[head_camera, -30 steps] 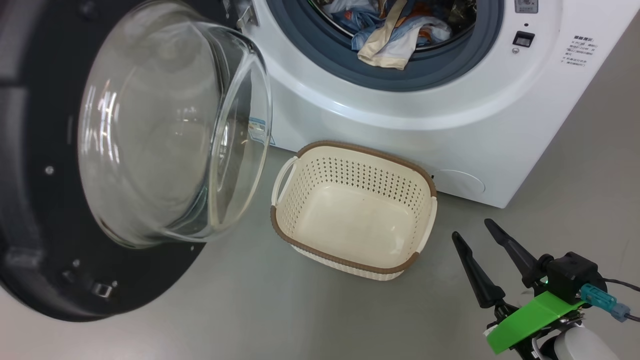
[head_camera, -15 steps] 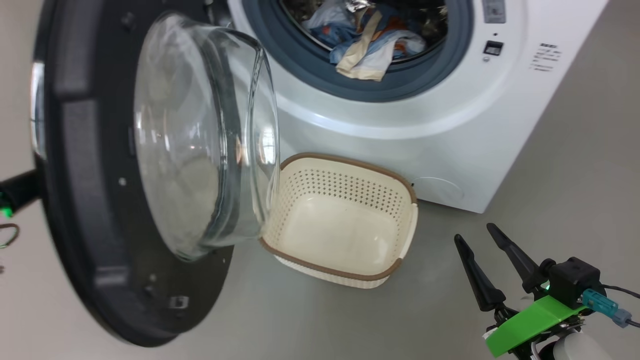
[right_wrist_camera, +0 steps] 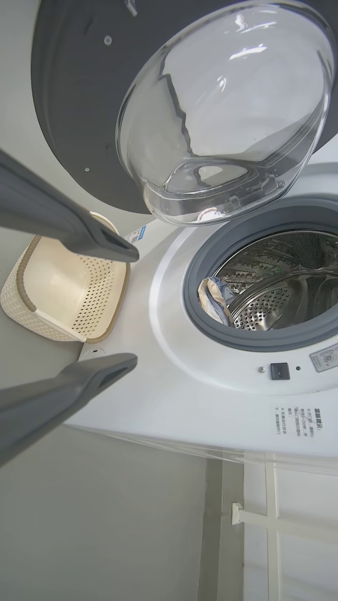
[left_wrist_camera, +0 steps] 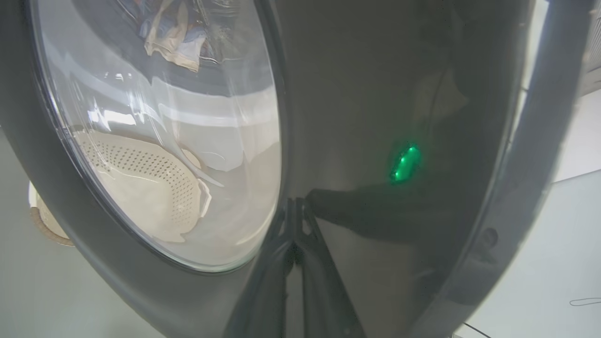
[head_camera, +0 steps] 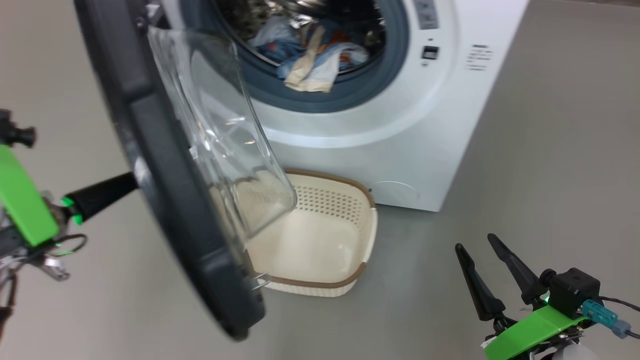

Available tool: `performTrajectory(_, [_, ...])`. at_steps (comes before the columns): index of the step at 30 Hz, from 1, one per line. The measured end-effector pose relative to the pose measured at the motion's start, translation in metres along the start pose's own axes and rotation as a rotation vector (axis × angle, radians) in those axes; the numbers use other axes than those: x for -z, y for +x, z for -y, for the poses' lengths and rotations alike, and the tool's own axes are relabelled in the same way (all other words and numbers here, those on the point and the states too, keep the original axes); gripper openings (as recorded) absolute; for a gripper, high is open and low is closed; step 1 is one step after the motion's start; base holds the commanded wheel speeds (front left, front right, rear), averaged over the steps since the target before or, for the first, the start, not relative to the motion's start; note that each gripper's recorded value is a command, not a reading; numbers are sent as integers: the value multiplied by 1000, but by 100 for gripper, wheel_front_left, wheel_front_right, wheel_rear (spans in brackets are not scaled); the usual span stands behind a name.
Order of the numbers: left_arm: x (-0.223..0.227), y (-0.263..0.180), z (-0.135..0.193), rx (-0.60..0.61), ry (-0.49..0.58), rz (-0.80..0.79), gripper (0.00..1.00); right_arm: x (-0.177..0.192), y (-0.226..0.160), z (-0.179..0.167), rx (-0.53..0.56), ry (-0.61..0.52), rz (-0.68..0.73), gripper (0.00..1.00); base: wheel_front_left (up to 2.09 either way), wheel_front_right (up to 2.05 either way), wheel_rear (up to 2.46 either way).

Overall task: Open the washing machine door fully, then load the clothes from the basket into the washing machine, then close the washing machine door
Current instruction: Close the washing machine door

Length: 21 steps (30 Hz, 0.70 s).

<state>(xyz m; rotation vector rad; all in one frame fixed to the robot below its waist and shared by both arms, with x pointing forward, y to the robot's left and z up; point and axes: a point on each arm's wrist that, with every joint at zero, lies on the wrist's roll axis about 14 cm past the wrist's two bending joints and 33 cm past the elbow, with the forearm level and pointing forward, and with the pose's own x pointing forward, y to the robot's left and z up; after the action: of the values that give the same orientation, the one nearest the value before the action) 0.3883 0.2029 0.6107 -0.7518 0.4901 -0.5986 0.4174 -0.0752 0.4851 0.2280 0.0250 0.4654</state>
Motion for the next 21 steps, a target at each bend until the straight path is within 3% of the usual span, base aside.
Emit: performTrajectory(21, [5,111,29,145,27,-88,0,-16,-58,59,257,16,54,100,0,0,0])
